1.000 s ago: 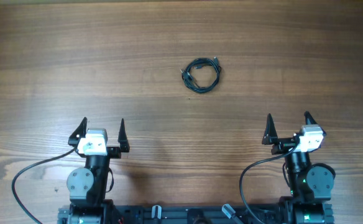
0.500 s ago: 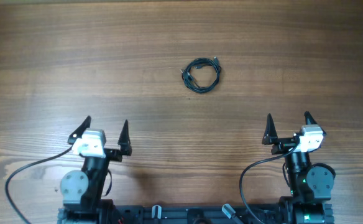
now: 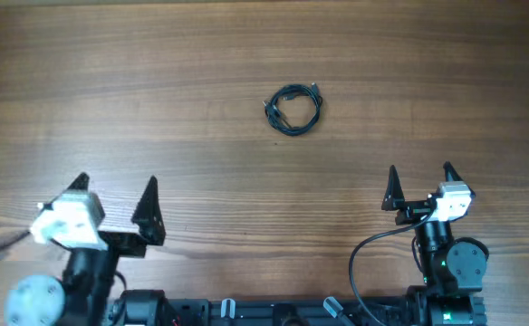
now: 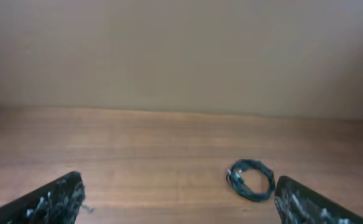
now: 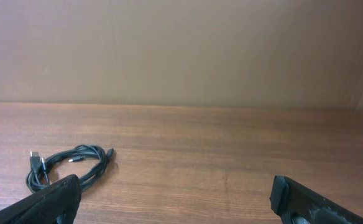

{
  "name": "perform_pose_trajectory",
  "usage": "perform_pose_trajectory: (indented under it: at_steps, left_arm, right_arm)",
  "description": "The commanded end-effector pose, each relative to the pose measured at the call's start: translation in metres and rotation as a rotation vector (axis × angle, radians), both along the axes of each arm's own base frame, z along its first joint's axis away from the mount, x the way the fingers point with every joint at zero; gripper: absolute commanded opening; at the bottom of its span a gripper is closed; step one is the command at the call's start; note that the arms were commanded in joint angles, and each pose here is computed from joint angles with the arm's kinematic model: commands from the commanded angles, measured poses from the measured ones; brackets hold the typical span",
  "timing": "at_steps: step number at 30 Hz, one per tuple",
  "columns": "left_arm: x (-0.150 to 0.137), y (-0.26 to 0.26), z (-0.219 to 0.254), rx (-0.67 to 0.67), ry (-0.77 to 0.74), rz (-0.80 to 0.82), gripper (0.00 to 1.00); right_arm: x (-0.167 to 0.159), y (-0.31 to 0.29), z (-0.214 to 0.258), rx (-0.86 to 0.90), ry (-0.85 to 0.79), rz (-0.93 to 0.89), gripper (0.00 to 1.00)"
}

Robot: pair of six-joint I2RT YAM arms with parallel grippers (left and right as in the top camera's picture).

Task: Untangle cables
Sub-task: 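Raise both arms and move grippers toward the black cable coil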

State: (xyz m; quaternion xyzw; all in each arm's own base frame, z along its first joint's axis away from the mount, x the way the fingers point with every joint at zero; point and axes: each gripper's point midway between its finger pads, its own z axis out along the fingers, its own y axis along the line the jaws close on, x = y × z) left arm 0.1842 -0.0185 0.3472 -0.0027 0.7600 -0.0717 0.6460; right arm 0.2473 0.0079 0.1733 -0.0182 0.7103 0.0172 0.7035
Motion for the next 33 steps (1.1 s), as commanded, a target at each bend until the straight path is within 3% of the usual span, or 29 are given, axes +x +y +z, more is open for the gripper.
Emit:
perform_pose_trajectory:
  at_steps: [1, 5, 9, 28, 33]
  left_arm:
    - [0.01, 0.006, 0.027, -0.004, 0.102, 0.038, 1.0]
    - [0.037, 0.01, 0.025, 0.011, 0.293, 0.063, 1.0]
    - [0.057, 0.009, 0.018, 0.015, 0.352, 0.063, 1.0]
    - [0.062, -0.003, 0.025, -0.01, 0.32, -0.008, 1.0]
    - [0.067, -0.004, 0.037, -0.008, 0.266, -0.014, 1.0]
  right_arm:
    - [-0.001, -0.001, 0.002, -0.006, -0.012, -0.008, 1.0]
    - [-0.001, -0.001, 0.002, -0.006, -0.012, -0.008, 1.0]
    - [-0.001, -0.001, 0.002, -0.006, -0.012, -0.008, 1.0]
    - [-0.001, 0.003, 0.002, 0.008, -0.011, 0.014, 1.0]
    - [-0.001, 0.006, 0.003, 0.088, -0.008, 0.033, 1.0]
